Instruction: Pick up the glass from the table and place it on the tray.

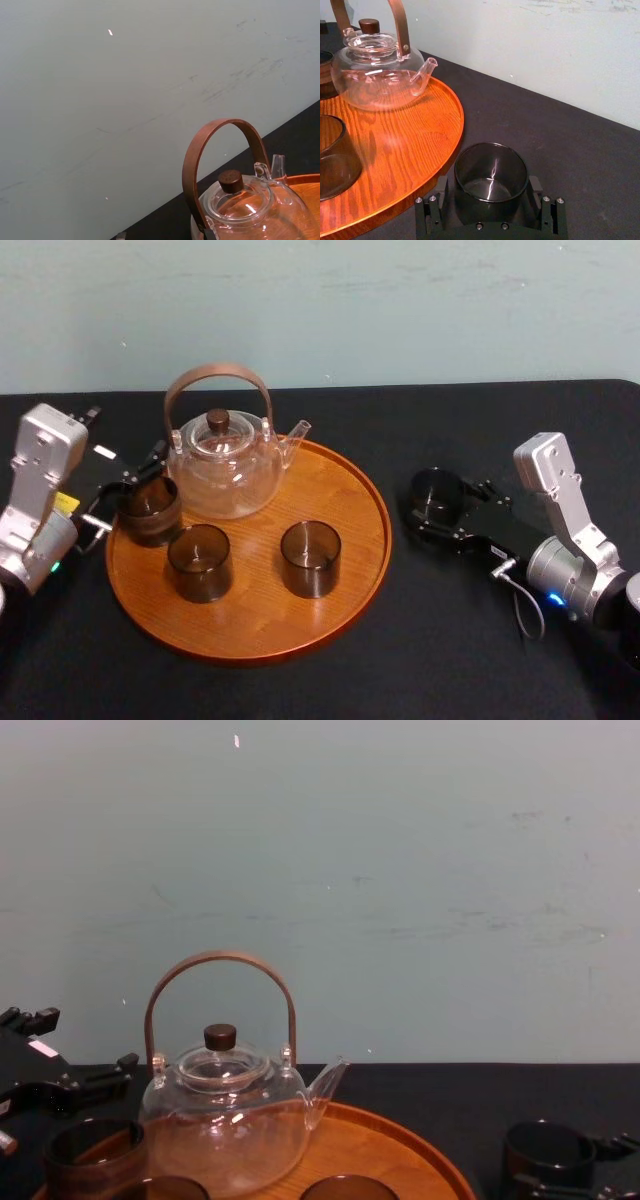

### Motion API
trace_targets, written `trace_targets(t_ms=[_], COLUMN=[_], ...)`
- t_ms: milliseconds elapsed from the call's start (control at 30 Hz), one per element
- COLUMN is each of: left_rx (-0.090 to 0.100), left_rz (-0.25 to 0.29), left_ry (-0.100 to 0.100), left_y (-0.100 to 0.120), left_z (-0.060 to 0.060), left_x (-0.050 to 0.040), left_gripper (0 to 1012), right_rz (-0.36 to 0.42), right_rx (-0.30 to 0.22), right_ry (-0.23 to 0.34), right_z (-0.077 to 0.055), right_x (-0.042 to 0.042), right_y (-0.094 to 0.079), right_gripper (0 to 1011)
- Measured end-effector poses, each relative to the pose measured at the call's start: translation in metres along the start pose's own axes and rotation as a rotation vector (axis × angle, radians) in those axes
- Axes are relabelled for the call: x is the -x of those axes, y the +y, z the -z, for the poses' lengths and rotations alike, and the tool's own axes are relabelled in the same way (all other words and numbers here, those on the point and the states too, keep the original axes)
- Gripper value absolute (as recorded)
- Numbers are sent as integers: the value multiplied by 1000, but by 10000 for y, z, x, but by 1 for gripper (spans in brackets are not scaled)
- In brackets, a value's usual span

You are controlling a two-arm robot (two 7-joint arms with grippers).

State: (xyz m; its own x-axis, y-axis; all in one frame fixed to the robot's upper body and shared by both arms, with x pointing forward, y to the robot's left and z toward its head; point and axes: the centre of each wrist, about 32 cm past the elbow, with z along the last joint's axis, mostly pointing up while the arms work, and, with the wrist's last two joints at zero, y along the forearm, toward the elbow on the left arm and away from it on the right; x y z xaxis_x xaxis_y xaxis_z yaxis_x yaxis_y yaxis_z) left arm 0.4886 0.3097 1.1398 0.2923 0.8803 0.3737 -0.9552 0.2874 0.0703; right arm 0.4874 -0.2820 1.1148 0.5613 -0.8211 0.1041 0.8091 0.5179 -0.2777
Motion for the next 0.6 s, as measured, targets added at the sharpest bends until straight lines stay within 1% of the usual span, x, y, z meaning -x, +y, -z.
trace_targets(t_ms=[600], left_rx=[0], left_rz=[0], left_ry=[0], left_y=[0], left_z=[0], left_x=[0], left_gripper=[1001], right_rz=[-4], right_rx=[-10], right_ry=[-3], right_z=[-5], right_x=[-29], right_y=[80], right_gripper=[1002])
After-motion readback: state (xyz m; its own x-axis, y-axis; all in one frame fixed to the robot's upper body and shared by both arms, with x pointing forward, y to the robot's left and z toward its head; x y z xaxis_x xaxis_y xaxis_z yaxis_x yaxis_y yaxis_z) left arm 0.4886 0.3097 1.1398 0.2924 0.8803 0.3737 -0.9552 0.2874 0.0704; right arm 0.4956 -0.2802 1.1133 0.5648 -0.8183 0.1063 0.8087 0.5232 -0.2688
